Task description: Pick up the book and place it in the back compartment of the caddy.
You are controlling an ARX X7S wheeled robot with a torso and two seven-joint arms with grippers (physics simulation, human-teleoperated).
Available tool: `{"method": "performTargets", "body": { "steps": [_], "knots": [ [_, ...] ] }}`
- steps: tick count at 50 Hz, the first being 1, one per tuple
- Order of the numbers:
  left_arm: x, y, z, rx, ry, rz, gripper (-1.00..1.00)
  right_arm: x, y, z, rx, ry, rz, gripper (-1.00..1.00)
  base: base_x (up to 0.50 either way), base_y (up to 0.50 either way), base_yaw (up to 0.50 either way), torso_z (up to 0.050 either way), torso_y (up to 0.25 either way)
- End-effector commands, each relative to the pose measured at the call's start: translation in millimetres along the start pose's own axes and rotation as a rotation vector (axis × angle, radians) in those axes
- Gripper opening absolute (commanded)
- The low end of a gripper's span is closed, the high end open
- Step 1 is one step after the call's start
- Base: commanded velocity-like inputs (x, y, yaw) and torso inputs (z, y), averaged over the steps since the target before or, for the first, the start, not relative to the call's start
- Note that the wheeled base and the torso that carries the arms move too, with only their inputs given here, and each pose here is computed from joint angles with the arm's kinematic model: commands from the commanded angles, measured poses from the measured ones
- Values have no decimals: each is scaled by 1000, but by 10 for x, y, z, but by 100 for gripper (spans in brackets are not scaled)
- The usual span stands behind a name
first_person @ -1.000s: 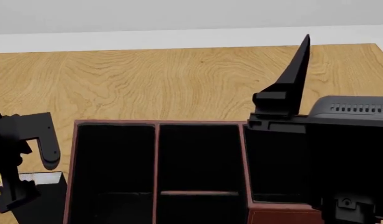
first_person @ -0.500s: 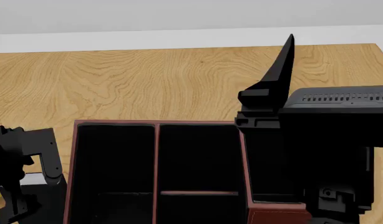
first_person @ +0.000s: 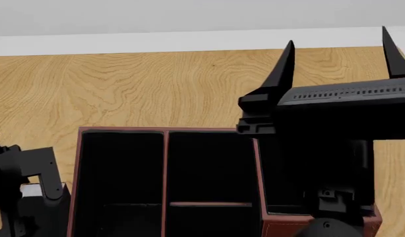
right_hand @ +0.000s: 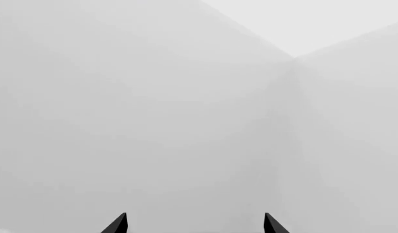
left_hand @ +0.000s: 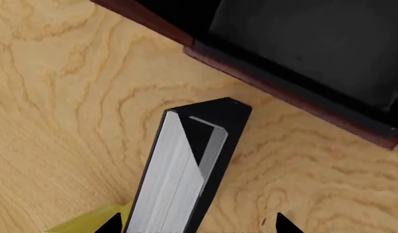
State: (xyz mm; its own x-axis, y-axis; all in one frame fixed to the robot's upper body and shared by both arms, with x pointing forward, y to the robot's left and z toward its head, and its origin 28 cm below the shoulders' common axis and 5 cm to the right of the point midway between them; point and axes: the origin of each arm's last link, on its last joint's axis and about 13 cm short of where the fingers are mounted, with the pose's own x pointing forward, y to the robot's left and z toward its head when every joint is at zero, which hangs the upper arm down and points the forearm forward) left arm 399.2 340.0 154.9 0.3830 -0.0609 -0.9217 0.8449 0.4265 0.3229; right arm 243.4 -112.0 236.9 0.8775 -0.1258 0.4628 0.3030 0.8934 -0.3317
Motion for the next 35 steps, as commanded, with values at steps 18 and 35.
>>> {"method": "performTargets", "body": {
  "steps": [18,35],
  "knots": [
    [144,-109,-120,-16,13,-8,100,75,97,-69,-27,25,37,100,0,0,0,0,0],
    [129,-78,-57,4,-80,59,-100,69,113,-76,-30,24,43,100,2,0,-2,0,0]
  ]
}}
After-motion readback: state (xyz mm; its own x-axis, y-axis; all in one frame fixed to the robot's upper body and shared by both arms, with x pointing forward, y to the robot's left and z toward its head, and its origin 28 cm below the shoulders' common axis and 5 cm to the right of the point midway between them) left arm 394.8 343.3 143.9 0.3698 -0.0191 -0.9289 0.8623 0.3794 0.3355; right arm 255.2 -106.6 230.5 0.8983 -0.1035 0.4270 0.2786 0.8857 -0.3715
